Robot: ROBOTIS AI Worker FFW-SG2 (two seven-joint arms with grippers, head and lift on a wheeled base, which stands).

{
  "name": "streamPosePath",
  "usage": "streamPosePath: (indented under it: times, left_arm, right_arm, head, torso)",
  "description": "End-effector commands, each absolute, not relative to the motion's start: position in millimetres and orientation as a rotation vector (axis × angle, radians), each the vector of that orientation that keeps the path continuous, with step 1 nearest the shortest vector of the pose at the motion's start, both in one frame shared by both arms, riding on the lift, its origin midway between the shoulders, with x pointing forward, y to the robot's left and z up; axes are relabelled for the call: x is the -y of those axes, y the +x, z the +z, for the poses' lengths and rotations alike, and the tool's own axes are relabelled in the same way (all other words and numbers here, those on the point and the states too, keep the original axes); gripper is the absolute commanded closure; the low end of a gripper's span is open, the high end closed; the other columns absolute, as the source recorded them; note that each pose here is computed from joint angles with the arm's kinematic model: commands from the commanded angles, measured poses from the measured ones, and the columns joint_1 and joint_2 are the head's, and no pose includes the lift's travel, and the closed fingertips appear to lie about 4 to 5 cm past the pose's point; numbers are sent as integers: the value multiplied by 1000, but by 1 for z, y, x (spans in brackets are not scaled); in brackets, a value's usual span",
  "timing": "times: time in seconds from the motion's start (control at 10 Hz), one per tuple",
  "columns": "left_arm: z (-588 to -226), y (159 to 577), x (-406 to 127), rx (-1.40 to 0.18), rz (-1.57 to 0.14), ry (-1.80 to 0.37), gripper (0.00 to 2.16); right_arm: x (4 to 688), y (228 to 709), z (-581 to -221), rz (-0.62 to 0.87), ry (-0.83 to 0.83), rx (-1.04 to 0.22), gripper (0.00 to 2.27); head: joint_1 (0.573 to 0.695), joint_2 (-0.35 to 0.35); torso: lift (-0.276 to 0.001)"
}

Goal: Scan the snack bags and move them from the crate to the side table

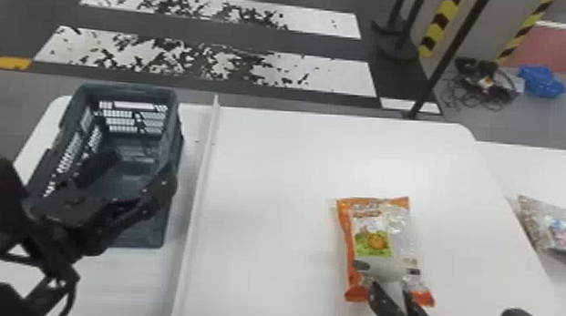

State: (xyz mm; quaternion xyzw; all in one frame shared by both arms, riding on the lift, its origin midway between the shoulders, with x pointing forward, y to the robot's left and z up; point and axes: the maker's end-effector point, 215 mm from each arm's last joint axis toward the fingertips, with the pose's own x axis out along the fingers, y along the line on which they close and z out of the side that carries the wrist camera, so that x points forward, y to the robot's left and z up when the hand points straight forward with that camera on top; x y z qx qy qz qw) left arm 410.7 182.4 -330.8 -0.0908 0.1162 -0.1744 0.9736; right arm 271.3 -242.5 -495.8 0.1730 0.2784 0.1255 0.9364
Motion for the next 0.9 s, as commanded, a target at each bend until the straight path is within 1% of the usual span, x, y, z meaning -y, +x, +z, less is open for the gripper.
streamPosePath:
  times: [0.0,0.1,0.2,0.4,0.5,0.6,0.7,0.8]
  left_arm:
    - [-331,410,-185,-235,-348,-182,66]
    - [-331,411,-185,-235,-347,-181,66]
    - [-329,411,-185,-232,-347,-182,66]
    - [-328,411,-183,-230,-349,-184,66]
    - [-327,411,-182,-229,-349,-185,66]
    - [-325,410,-182,-227,-349,-183,66]
    - [-323,407,-180,-226,-351,-181,66]
    - [-322,405,-179,-227,-349,-178,66]
  right_arm:
    - [236,271,-508,268,355,-588,2243]
    - [236,272,-505,268,360,-578,2243]
    - [241,276,-491,268,364,-553,2243]
    - [267,284,-457,250,394,-500,2243]
    - [287,293,-441,230,408,-476,2243]
    - [307,305,-434,208,406,-472,2243]
    - [328,322,-434,180,397,-467,2243]
    - [354,340,-446,153,366,-485,2243]
  head:
    - [695,-105]
    - [695,-96]
    - [695,-88]
    - [695,-96]
    - [695,-120]
    - [695,-150]
    - [695,-167]
    - [695,-200]
  torso:
    - [-87]
    - [-87]
    - [-87]
    - [-87]
    - [-87]
    - [-87]
    - [-87]
    - [-87]
